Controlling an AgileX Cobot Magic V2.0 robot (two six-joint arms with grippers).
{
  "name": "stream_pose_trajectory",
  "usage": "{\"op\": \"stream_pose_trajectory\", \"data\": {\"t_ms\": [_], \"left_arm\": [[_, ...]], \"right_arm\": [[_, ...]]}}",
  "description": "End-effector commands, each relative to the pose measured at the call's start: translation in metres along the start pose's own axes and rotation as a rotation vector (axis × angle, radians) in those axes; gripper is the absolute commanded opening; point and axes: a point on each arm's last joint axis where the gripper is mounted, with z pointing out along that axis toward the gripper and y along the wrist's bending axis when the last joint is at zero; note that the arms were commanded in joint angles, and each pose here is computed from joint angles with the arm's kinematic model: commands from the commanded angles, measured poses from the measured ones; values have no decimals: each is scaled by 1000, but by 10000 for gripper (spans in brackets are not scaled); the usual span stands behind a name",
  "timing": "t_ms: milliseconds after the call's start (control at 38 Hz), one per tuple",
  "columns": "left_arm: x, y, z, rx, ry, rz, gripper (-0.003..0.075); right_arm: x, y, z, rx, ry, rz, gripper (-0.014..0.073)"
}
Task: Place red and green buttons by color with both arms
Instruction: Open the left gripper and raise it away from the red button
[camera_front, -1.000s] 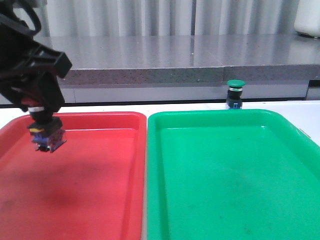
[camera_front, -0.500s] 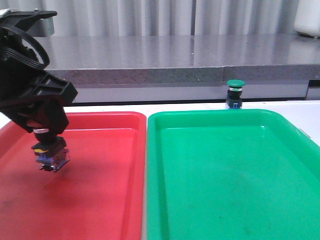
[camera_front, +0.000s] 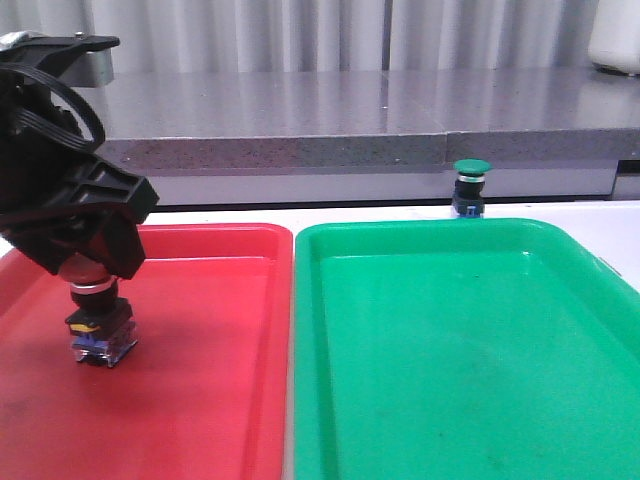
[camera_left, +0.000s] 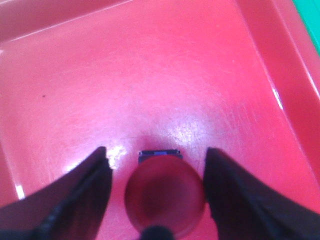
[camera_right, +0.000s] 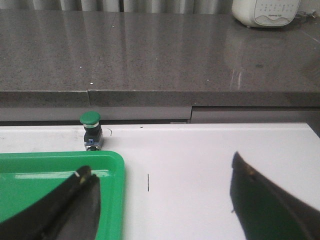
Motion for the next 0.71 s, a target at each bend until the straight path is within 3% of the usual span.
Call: {"op": "stream_pose_trajectory", "data": {"t_ms": [0,132,289,421,605,684], "left_arm": [[-13,-4,-12,21,-97,-8,485],[-15,-4,-16,22,-100,-13,505],[-32,-4,-48,17,-147,-8,488],[-45,-3,-79,13,-251,10,345],[-51,8,-107,-7,-368,-8,21],[-46,24,-121,-40,-415,-53,-20]], "right_arm": [[-18,0,-2,6,-99,-8,561],[-18,0,-2,6,-99,-8,561],[-18,0,-2,6,-99,-8,561],[-18,0,-2,6,-99,-8,561],[-18,0,-2,6,-99,-8,561],[-18,0,-2,6,-99,-8,561]]}}
